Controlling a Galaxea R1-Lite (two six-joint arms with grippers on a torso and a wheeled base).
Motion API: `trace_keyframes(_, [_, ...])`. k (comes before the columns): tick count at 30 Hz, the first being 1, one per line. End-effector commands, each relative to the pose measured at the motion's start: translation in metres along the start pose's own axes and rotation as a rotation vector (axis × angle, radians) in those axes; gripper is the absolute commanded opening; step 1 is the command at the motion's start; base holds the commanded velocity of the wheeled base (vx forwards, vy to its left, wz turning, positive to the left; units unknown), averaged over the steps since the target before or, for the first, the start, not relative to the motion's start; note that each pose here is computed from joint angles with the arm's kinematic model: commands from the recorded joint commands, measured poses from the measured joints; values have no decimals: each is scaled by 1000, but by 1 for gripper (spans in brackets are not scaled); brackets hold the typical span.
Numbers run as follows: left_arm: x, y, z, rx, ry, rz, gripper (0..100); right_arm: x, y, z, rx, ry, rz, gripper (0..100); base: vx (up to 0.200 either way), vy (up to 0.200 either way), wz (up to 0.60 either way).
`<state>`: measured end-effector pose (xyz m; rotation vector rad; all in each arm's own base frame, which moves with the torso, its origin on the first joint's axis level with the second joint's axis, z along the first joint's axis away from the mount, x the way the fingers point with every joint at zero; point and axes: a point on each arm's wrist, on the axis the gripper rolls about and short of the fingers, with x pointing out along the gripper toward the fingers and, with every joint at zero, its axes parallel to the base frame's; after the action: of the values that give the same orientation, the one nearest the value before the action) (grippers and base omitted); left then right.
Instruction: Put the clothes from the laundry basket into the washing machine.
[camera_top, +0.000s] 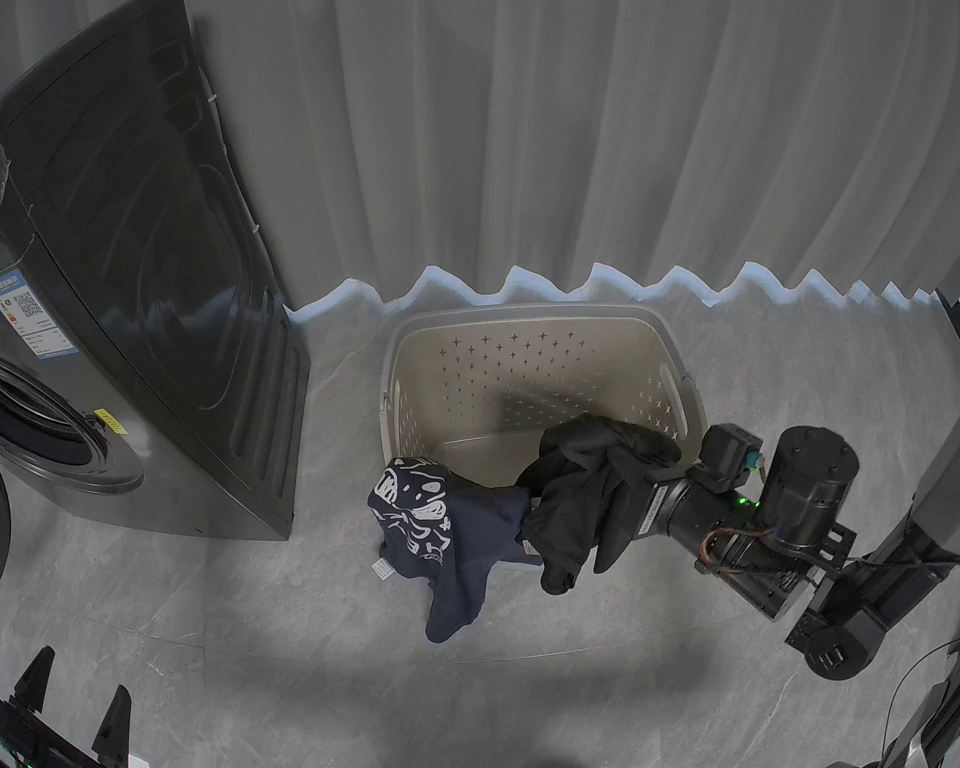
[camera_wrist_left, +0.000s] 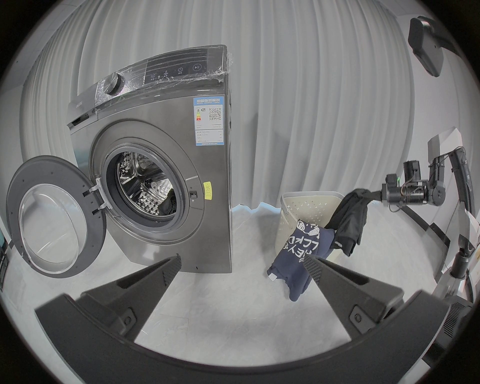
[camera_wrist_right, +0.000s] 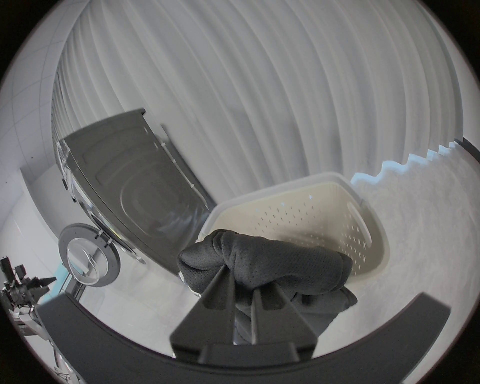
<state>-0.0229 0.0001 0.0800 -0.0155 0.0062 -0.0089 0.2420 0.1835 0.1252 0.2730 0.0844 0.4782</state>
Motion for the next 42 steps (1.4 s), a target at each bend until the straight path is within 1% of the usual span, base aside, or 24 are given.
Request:
trace_keyframes(1, [0, 0, -5, 5, 3, -2, 100, -16, 11, 38, -7, -130, 51, 0, 0, 0, 0])
trace_keyframes(3, [0, 0, -5, 8, 5, -3, 100, -21, 12, 47, -29, -166, 58, 0, 0, 0, 0])
trace_keyframes(6, [0, 0, -4, 9, 5, -6, 100, -28, 14, 57, -35, -197, 70, 0, 0, 0, 0])
trace_keyframes(8, [0, 0, -4, 5, 5, -5, 100, -29, 15, 58, -47, -199, 71, 0, -100, 0, 0])
trace_keyframes(10, [0, 0, -4, 6, 5, -6, 100, -30, 13, 56, -57, -195, 67, 0, -200, 0, 0])
trace_keyframes(16, [0, 0, -4, 8, 5, -6, 100, -31, 14, 55, -54, -193, 70, 0, -200, 0, 0])
trace_keyframes(22, [0, 0, -4, 6, 5, -6, 100, -32, 17, 54, -45, -189, 84, 0, 0, 0, 0])
trace_keyframes(32, [0, 0, -5, -1, 6, -8, 100, -32, 19, 54, -38, -206, 95, 0, 0, 200, 0])
trace_keyframes(42, [0, 0, -5, -1, 6, -8, 100, -31, 19, 54, -37, -208, 96, 0, 0, 200, 0])
